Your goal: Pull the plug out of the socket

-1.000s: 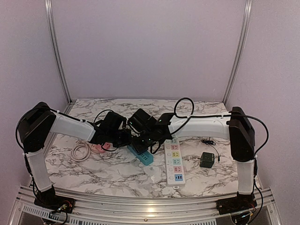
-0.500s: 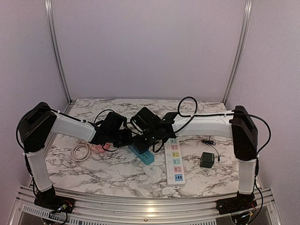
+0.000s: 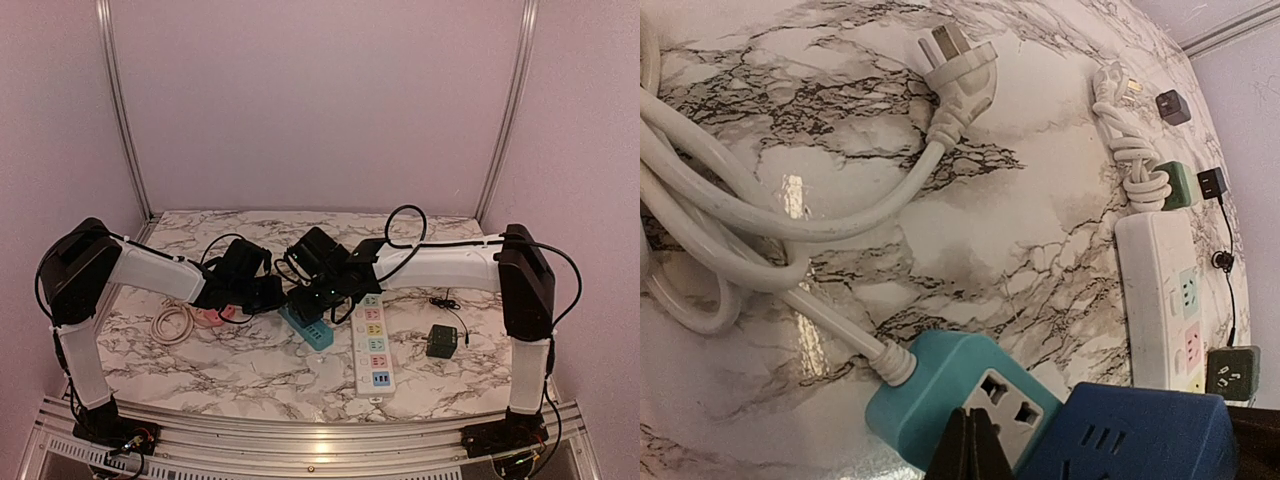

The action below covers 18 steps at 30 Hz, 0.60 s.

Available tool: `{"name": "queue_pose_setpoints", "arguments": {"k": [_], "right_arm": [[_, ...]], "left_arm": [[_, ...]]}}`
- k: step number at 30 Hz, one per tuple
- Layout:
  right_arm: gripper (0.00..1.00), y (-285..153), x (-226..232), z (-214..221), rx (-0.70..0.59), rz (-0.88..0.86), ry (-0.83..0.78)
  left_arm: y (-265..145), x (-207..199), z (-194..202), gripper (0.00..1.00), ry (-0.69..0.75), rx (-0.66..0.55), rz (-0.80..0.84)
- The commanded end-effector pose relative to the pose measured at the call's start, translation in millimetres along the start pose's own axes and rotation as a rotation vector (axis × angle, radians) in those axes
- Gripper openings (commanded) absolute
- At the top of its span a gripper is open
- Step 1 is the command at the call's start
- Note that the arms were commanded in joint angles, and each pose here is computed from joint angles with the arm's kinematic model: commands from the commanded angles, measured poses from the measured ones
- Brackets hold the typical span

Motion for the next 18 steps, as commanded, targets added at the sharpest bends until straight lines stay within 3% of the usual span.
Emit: {"name": "queue_pose_setpoints", "arguments": {"k": [1,6,10,18], "right_arm": [[0.14,-38.4,-9.8,-37.8,-0.184,0.006,0.092],[0.15,-33.1,-10.5,-29.2,-0.158,0.007,0.091],[0.22,-29.8,-7.1,-22.2,-0.14,0.011,0.072],[0.2,-22.3,-3.5,-11.2,-0.108,0.019,0.063]], "left_arm": [[13.7,58.5,65.6,0.0,-0.006,0.302,-0.275],[8.7,49.8,58.8,0.0,-0.005,0.288,-0.23],[3.7,38.3,49.0,0.0,-0.004,0.27,-0.18],[-4.6,10.0,33.2,0.0,-0.02,0.252,-0.026]]}}
Point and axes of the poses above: each gripper's point midway between its finger pads, its own y axis out along the fingers, its own x axis along the line the jaws close on, z = x × y, the point moved 10 cm from there along -y, back along the fingers, and after that the axes turned 3 degrees about y, right-handed, at the moved point
